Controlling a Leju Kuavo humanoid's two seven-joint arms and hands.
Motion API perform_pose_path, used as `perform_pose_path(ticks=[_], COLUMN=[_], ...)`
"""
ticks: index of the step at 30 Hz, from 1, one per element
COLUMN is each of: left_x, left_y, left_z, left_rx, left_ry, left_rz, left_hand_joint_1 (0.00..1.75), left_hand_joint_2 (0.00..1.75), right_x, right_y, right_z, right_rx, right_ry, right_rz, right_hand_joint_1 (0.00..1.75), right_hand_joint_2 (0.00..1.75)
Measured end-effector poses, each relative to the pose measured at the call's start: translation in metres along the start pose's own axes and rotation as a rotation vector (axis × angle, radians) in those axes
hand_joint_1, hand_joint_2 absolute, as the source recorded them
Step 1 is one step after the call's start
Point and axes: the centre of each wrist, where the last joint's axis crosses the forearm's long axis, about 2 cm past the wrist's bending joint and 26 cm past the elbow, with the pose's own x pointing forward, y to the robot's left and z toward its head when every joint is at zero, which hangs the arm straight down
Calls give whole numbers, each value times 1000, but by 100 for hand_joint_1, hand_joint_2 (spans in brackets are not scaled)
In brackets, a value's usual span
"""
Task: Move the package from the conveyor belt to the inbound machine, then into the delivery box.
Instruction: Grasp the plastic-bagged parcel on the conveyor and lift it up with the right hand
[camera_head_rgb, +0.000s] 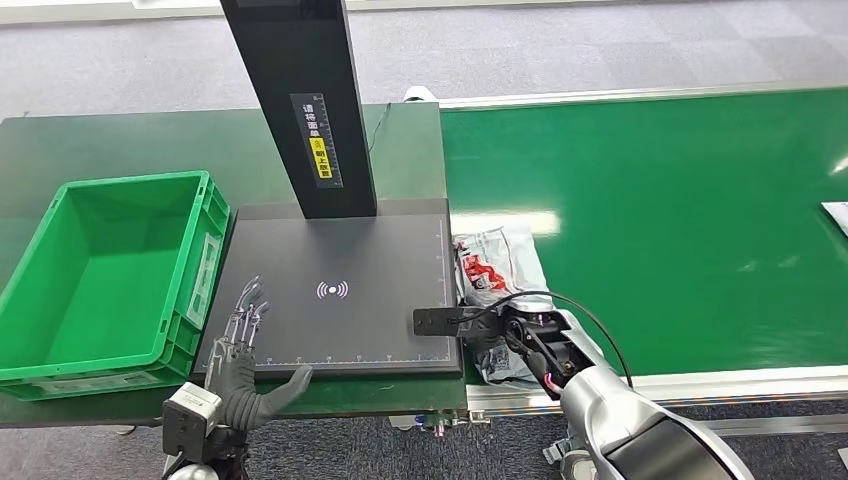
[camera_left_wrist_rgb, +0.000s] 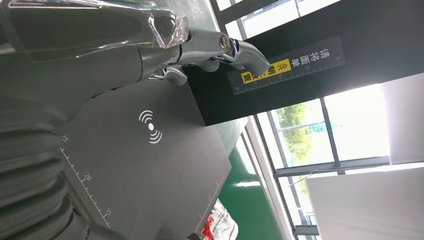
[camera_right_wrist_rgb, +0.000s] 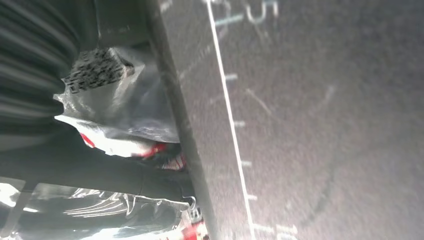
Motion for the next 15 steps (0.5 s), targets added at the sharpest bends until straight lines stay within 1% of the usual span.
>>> perform_pose_path(ticks=[15], left_x=[-1], left_y=[0], left_z=[3], left_rx=[3], left_ry=[5], left_rz=[-1], left_hand_joint_1=[0], left_hand_joint_2=[175], right_x=[0], right_y=[0], right_z=[0], right_rx=[-7], right_ry=[-22], right_rz=[-23], right_hand_joint_1=[175], right_hand_joint_2=[175])
